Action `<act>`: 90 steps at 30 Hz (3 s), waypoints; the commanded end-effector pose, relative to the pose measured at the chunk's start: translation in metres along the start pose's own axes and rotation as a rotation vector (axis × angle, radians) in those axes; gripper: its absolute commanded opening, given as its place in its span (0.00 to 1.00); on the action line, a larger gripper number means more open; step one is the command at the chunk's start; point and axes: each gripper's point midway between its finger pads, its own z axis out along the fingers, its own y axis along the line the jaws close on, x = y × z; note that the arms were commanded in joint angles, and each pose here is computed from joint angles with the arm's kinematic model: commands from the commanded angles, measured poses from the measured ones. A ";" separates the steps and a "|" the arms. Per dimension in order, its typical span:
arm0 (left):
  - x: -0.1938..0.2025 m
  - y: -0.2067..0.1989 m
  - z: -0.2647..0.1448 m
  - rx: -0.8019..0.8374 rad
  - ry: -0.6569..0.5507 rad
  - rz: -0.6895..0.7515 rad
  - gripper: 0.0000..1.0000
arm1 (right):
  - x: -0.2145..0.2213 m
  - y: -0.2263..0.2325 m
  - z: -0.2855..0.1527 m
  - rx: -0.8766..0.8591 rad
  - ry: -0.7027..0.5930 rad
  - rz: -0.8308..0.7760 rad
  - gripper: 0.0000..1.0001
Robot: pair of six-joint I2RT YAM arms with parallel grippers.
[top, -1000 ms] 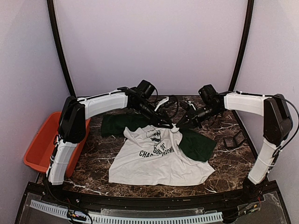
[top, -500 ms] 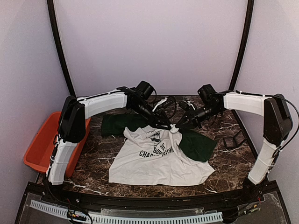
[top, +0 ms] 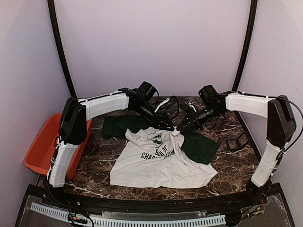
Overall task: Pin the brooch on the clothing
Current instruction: Pin the brooch to the flattened clothing.
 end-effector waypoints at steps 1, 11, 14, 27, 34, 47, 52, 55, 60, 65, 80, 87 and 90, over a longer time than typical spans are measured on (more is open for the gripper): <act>-0.010 -0.025 0.005 0.096 -0.028 0.011 0.24 | -0.010 0.005 -0.003 0.034 -0.035 -0.065 0.00; -0.002 -0.030 0.017 0.095 0.011 0.022 0.24 | -0.011 0.008 -0.003 0.035 -0.035 -0.071 0.00; 0.000 -0.030 0.021 0.092 0.019 0.021 0.24 | -0.011 0.009 -0.003 0.035 -0.033 -0.072 0.00; 0.001 -0.031 0.030 0.083 0.039 0.027 0.18 | -0.013 0.011 0.001 0.045 -0.024 -0.076 0.00; 0.002 -0.035 0.035 0.093 0.047 0.030 0.18 | -0.015 0.013 0.001 0.041 -0.023 -0.076 0.00; 0.005 -0.042 0.042 0.101 0.071 0.039 0.18 | -0.019 0.013 0.002 0.042 -0.022 -0.065 0.00; 0.005 -0.044 0.045 0.100 0.079 0.044 0.18 | -0.020 0.012 0.002 0.044 -0.022 -0.061 0.00; 0.005 -0.045 0.047 0.101 0.083 0.049 0.18 | -0.021 0.013 0.002 0.044 -0.023 -0.062 0.00; 0.004 -0.048 0.046 0.105 0.084 0.053 0.18 | -0.022 0.011 0.002 0.045 -0.025 -0.056 0.00; 0.006 -0.050 0.046 0.112 0.088 0.053 0.20 | -0.023 0.008 0.002 0.047 -0.025 -0.050 0.00; 0.005 -0.052 0.046 0.130 0.080 0.056 0.24 | -0.025 0.002 0.002 0.060 -0.027 -0.036 0.00; 0.007 -0.055 0.045 0.143 0.080 0.056 0.27 | -0.026 0.002 0.003 0.059 -0.026 -0.034 0.00; 0.008 -0.054 0.047 0.140 0.084 0.055 0.26 | -0.026 0.003 0.002 0.055 -0.027 -0.037 0.00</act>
